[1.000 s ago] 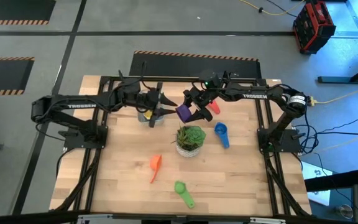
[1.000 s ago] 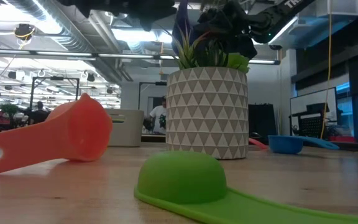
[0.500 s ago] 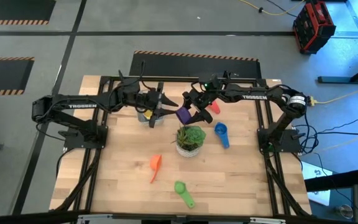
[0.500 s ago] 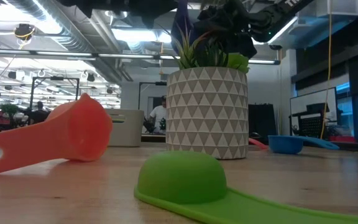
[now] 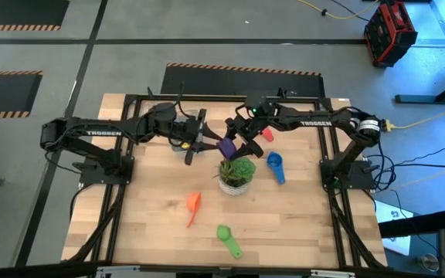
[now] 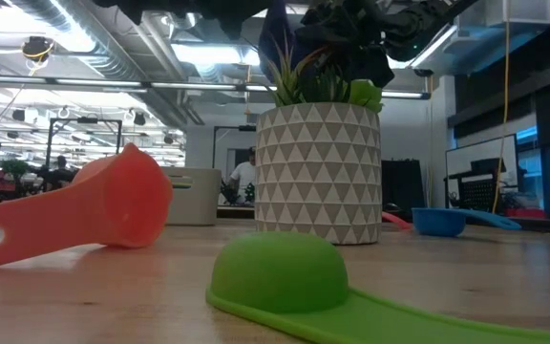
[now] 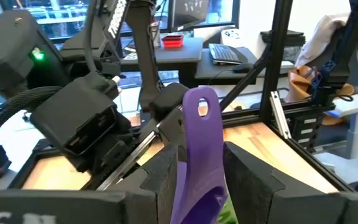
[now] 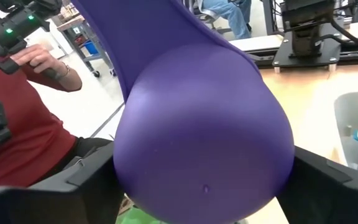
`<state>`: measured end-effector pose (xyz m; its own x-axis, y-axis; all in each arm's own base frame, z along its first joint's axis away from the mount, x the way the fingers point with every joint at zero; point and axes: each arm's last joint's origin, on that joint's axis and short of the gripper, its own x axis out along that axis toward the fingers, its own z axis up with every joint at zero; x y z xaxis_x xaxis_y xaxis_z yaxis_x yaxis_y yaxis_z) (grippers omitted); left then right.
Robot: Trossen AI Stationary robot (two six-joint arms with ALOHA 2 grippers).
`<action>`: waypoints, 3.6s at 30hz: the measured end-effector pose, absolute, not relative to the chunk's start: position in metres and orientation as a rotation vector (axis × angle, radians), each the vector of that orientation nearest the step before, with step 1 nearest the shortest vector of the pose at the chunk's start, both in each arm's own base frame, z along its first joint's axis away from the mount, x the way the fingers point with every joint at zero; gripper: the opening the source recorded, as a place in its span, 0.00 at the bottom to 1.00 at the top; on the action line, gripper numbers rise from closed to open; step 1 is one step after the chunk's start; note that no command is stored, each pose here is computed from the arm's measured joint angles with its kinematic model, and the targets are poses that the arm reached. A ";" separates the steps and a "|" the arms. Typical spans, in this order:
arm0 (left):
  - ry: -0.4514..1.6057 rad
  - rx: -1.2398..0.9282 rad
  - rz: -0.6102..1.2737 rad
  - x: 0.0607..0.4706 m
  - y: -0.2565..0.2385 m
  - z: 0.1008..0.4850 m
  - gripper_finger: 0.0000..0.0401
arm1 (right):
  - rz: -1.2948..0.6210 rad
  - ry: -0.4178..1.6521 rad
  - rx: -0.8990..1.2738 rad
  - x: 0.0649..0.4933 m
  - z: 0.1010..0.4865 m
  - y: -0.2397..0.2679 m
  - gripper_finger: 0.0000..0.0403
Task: Nest measuring cups in basket
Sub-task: Stack the violet measuring cup on top of the yellow measuring cup in the gray bin
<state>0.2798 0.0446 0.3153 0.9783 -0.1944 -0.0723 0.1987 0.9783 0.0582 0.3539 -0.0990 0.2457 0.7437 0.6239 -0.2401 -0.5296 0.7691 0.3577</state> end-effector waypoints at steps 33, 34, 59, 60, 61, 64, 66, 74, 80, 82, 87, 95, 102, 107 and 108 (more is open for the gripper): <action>0.045 0.073 -0.305 0.290 0.037 0.309 0.06 | 0.684 0.339 0.254 0.357 0.248 -0.090 0.83; 0.045 0.072 -0.306 0.290 0.037 0.309 0.05 | 0.685 0.339 0.254 0.357 0.248 -0.090 0.83; 0.045 0.072 -0.299 0.290 0.037 0.309 0.05 | 0.712 0.334 0.246 0.356 0.248 -0.090 0.90; 0.046 0.071 -0.298 0.290 0.037 0.309 0.05 | 0.705 0.341 0.257 0.356 0.247 -0.090 0.90; 0.047 0.068 -0.297 0.290 0.037 0.308 0.05 | 0.682 0.355 0.281 0.357 0.247 -0.090 0.90; 0.055 0.060 -0.296 0.290 0.037 0.308 0.05 | 0.562 0.398 0.323 0.358 0.245 -0.090 0.90; 0.051 0.063 -0.283 0.290 0.037 0.308 0.04 | 0.521 0.391 0.289 0.359 0.245 -0.093 0.90; 0.047 0.066 -0.277 0.290 0.038 0.309 0.01 | 0.498 0.390 0.298 0.358 0.245 -0.097 0.90; 0.050 0.061 -0.286 0.290 0.037 0.308 0.01 | 0.550 0.362 0.331 0.349 0.254 -0.107 0.90; 0.051 0.061 -0.284 0.290 0.038 0.308 0.01 | 0.552 0.354 0.337 0.346 0.257 -0.113 0.90; 0.051 0.061 -0.286 0.290 0.037 0.308 0.01 | 0.569 0.339 0.354 0.340 0.259 -0.126 0.90; 0.044 -0.009 -0.256 0.287 0.045 0.312 0.01 | 0.565 0.322 0.406 0.325 0.259 -0.154 0.90; 0.013 -0.115 -0.166 0.272 0.067 0.325 0.01 | 0.494 0.321 0.426 0.308 0.256 -0.183 0.90; -0.035 -0.200 -0.075 0.253 0.090 0.338 0.01 | 0.444 0.298 0.360 0.295 0.255 -0.201 0.90; -0.040 -0.223 -0.051 0.249 0.096 0.339 0.01 | 0.436 0.293 0.345 0.293 0.255 -0.204 0.90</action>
<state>0.2488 0.0961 0.3390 0.9979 -0.0461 0.0449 0.0549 0.9741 -0.2195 0.2932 -0.2039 0.2550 0.8667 0.4564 -0.2012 -0.3588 0.8507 0.3841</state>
